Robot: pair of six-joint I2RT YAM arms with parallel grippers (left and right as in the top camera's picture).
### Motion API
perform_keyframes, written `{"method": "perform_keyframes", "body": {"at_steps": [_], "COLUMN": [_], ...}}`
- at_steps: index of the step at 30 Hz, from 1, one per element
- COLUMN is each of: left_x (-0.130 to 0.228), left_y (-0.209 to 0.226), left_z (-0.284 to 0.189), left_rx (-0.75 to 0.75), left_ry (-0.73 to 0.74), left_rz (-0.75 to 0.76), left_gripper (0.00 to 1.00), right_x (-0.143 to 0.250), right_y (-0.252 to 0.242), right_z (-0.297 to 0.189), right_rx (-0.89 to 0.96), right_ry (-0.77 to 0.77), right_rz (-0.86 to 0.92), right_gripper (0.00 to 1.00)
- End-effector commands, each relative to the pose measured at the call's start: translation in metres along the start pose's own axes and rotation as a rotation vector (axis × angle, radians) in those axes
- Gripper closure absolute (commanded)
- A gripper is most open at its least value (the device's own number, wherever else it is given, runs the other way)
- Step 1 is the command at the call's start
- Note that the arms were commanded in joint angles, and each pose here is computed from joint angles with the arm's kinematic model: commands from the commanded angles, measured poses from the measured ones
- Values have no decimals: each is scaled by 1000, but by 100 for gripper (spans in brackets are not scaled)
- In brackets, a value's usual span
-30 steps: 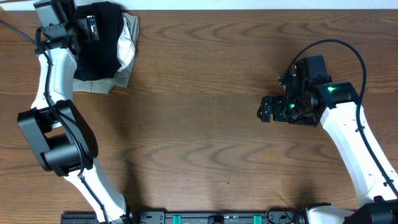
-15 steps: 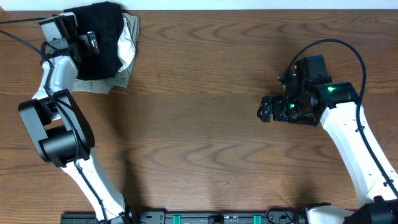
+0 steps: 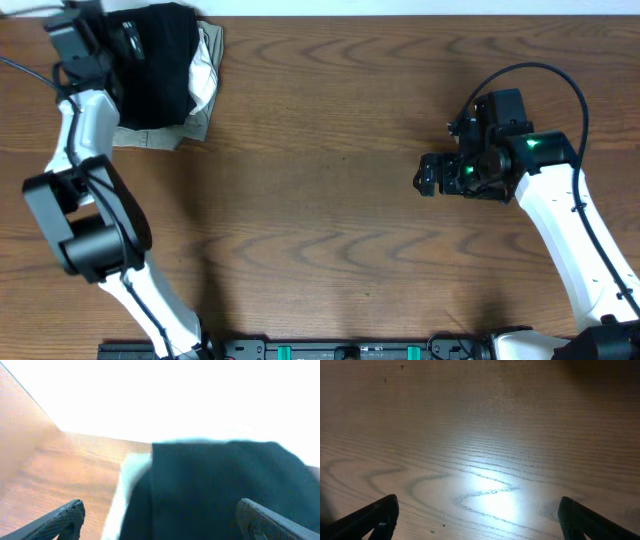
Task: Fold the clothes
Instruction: 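Adjust the leggings' edge on the stack with the left gripper, then press the leggings down on the stack and open the left gripper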
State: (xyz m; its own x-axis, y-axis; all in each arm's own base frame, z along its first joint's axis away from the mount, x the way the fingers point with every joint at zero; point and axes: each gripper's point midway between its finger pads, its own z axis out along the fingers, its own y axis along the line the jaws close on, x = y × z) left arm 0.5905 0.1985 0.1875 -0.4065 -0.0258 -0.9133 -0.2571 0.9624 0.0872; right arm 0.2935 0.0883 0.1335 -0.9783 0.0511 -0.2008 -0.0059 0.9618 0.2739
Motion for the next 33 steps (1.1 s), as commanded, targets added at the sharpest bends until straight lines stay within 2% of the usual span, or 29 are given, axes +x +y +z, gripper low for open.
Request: {"method": "perform_keyframes", "body": {"at_steps": [1, 8, 15, 26, 29, 33], "left_x": [-43, -47, -25, 84, 81, 36], "left_y": [4, -37, -66, -68, -70, -66], "left_z": [-20, -7, 25, 77, 76, 57], "left_rx": [-17, 52, 64, 54, 56, 54], "left_ry": [-107, -167, -214, -24, -31, -106], "left_rz": [-17, 7, 55, 57, 57, -19], "left_gripper": [2, 2, 2, 2, 2, 2], "right_x": [0, -6, -9, -8, -7, -5], "right_y": [3, 4, 5, 4, 4, 4], "right_z": [1, 1, 1, 1, 1, 1], "right_rx": [-1, -6, -8, -7, -6, -4], "right_ry": [-2, -27, -39, -33, -28, -19], "right_rz": [-13, -19, -23, -21, -20, -18], "right_gripper": [1, 1, 1, 1, 1, 1]}}
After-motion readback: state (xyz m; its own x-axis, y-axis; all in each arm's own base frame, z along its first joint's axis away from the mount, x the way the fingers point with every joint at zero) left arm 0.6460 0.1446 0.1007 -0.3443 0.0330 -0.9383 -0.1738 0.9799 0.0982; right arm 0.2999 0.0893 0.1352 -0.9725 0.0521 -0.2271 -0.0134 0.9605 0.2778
